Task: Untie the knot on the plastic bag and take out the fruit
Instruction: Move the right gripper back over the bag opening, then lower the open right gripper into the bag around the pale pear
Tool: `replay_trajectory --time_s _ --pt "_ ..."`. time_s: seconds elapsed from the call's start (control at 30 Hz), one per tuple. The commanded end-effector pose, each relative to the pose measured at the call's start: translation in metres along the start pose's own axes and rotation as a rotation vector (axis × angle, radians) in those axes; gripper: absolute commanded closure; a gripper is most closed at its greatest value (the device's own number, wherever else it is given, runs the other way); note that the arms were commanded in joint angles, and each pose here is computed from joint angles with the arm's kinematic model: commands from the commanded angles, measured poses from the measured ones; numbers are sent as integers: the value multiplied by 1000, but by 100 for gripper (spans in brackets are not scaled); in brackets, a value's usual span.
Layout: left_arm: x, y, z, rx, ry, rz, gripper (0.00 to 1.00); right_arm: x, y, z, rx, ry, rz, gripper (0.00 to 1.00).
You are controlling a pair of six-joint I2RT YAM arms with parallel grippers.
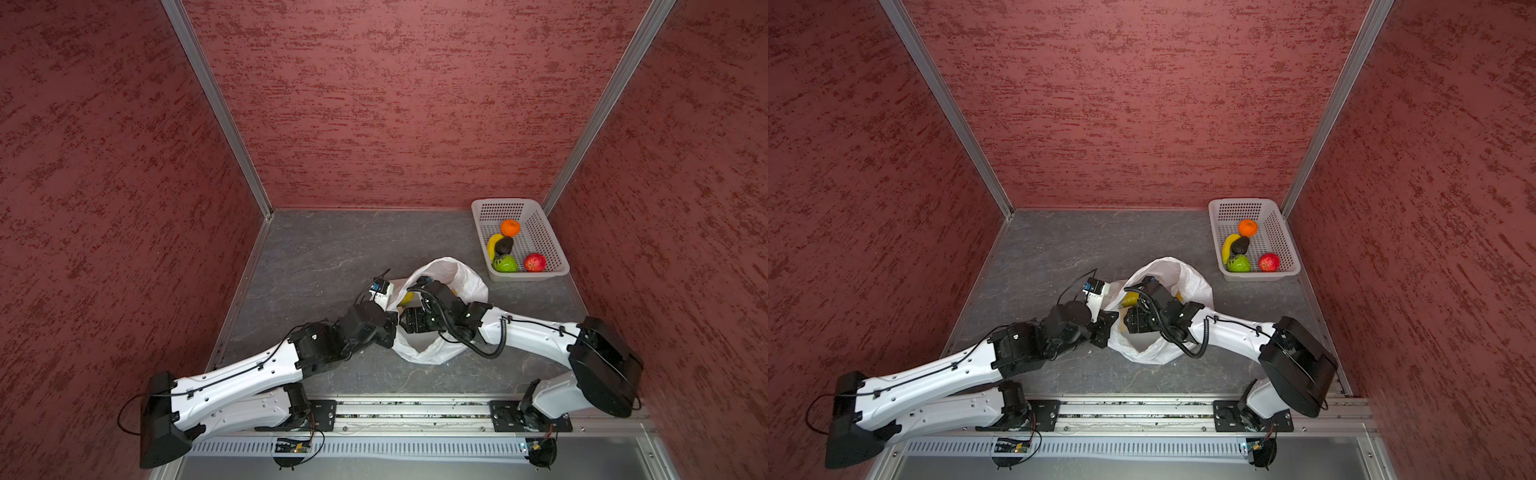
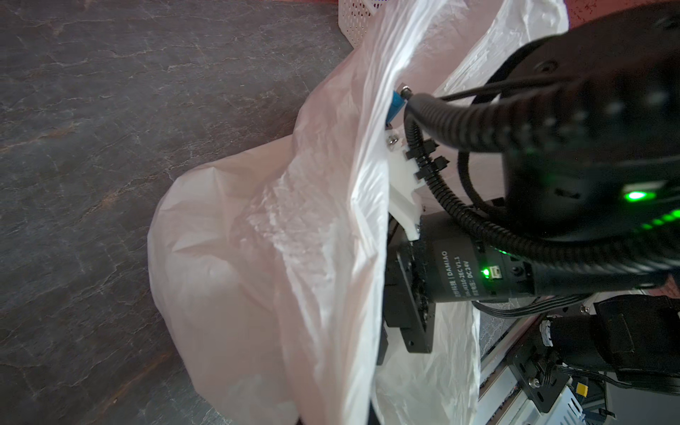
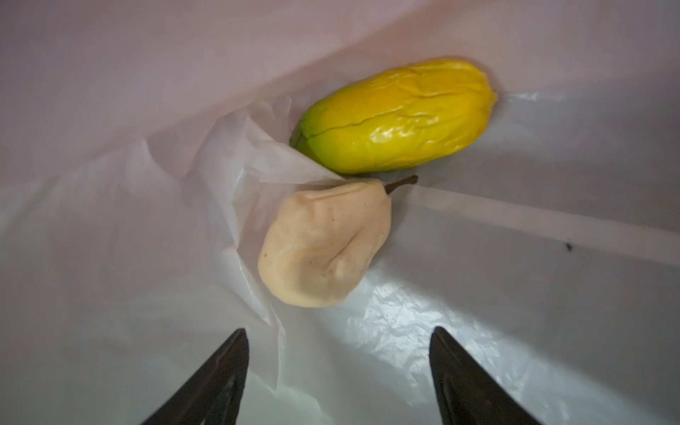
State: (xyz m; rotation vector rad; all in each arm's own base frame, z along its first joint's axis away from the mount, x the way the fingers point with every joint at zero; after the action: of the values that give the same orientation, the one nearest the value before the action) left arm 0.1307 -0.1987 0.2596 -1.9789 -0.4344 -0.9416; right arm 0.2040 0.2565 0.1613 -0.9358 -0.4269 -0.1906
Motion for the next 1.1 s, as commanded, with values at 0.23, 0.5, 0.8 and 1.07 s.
replay_trajectory --time_s 0.23,0.5,0.8,1.07 --pt "-2 8 -6 -67 24 43 100 24 34 4 9 350 -149 18" --pt "-9 8 -2 -83 37 71 100 37 55 5 18 472 -216 16" --pt "-12 5 1 -96 45 90 100 36 75 -9 -54 596 -222 14" --pt "-13 3 3 -93 40 94 100 31 81 -23 -97 657 -209 23"
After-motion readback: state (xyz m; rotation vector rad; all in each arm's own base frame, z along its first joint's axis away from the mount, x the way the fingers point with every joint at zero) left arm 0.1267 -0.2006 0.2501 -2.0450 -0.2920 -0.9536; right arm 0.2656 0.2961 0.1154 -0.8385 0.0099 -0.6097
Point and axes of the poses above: each gripper's point midway between its finger pads, its own y axis out along the fingers, its own z axis along the line the jaws close on, x = y × z, the point moved 10 cm from there along -y, back along the fingers, and after that the axes turned 1 degree about -y, right-handed, at the moved point
